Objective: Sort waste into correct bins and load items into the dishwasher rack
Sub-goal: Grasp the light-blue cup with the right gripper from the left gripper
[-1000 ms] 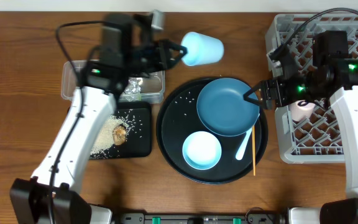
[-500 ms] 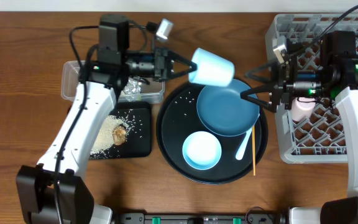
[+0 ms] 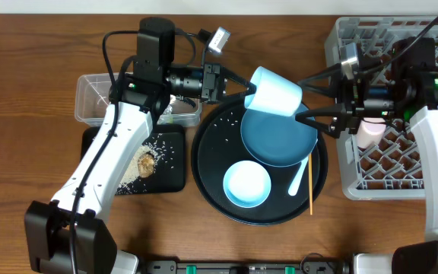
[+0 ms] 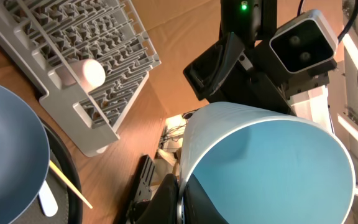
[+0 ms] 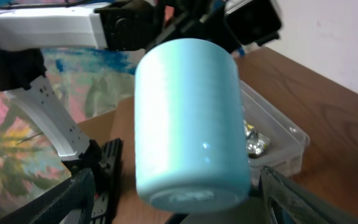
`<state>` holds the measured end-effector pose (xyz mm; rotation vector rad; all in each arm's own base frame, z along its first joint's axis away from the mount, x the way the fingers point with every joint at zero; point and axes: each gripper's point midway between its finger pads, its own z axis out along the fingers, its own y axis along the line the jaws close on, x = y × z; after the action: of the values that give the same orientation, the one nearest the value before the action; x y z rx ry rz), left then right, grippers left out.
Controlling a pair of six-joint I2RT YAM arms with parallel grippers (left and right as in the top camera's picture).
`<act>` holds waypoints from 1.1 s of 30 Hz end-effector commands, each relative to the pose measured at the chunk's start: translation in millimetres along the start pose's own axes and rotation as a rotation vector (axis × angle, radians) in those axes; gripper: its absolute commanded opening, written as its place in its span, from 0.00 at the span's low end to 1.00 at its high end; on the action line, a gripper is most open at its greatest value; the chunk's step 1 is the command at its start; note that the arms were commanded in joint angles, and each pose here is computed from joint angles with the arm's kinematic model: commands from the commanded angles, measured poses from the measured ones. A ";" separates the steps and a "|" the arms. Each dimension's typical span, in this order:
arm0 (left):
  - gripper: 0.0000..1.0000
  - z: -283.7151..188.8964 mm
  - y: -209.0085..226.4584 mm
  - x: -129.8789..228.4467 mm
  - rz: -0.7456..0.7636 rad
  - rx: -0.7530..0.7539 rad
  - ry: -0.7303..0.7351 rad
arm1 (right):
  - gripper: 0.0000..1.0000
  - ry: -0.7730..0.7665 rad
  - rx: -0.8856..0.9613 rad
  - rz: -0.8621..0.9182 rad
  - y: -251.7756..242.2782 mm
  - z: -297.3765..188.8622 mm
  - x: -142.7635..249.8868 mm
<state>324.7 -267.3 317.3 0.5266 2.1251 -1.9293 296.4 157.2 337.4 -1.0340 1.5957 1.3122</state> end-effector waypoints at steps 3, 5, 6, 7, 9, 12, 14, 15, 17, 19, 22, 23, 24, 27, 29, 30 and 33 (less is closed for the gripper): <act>0.06 0.9 -4.1 0.7 -0.004 0.022 0.012 | 0.78 -0.017 -0.083 -0.084 14.8 18.0 -4.7; 0.06 0.9 -6.3 0.2 -0.001 0.031 0.014 | 0.77 -0.010 -0.089 -0.093 15.7 21.1 -3.8; 0.06 0.8 -7.2 0.2 -0.001 0.035 0.016 | 0.77 -0.009 -0.091 -0.095 15.6 21.6 -3.8; 0.06 0.8 -8.3 -0.1 0.002 0.038 0.017 | 0.76 -0.009 -0.092 -0.095 15.2 22.0 -3.2; 0.06 0.8 -9.8 -1.4 0.006 0.042 0.015 | 0.76 -0.008 -0.095 -0.088 13.4 23.2 -0.8; 0.07 0.7 -11.2 -2.7 0.008 0.044 0.013 | 0.76 -0.006 -0.102 -0.075 9.4 26.0 4.4; 0.06 0.7 -11.1 -2.8 0.006 0.044 0.013 | 0.76 -0.005 -0.105 -0.065 5.7 27.4 7.8; 0.06 0.7 -11.2 -2.7 0.006 0.044 0.013 | 0.77 -0.003 -0.107 -0.059 3.8 28.3 9.5; 0.06 0.7 -11.1 -2.8 0.006 0.044 0.013 | 0.77 -0.007 -0.113 -0.043 -0.3 29.6 11.9; 0.06 0.7 -11.1 -2.8 0.006 0.044 0.013 | 0.77 -0.009 -0.117 -0.030 -3.6 30.6 13.9; 0.06 0.7 -11.1 -2.8 0.007 0.044 0.013 | 0.77 -0.009 -0.126 -0.023 -4.8 33.1 15.5; 0.06 0.7 -11.1 -2.8 0.007 0.044 0.013 | 0.77 -0.009 -0.126 -0.025 -4.9 33.2 15.4; 0.06 0.7 -11.1 -2.8 0.007 0.044 0.012 | 0.76 -0.009 -0.126 -0.025 -4.9 33.2 15.3; 0.06 0.7 -11.0 -2.8 0.006 0.043 0.012 | 0.75 -0.027 -0.137 -0.028 -3.1 32.8 12.2; 0.06 0.7 -10.7 -3.1 0.006 0.042 0.011 | 0.74 -0.035 -0.142 -0.030 -2.4 32.6 10.8; 0.06 0.7 -10.7 -3.1 0.006 0.042 0.011 | 0.74 -0.045 -0.149 -0.032 -1.3 32.4 9.0; 0.07 0.7 -10.7 -3.1 0.006 0.042 0.011 | 0.72 -0.069 -0.165 -0.041 0.8 31.8 4.7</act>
<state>327.0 -268.1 327.6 0.5313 2.0952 -1.9531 300.0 185.4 320.9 -1.1076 1.5028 1.4107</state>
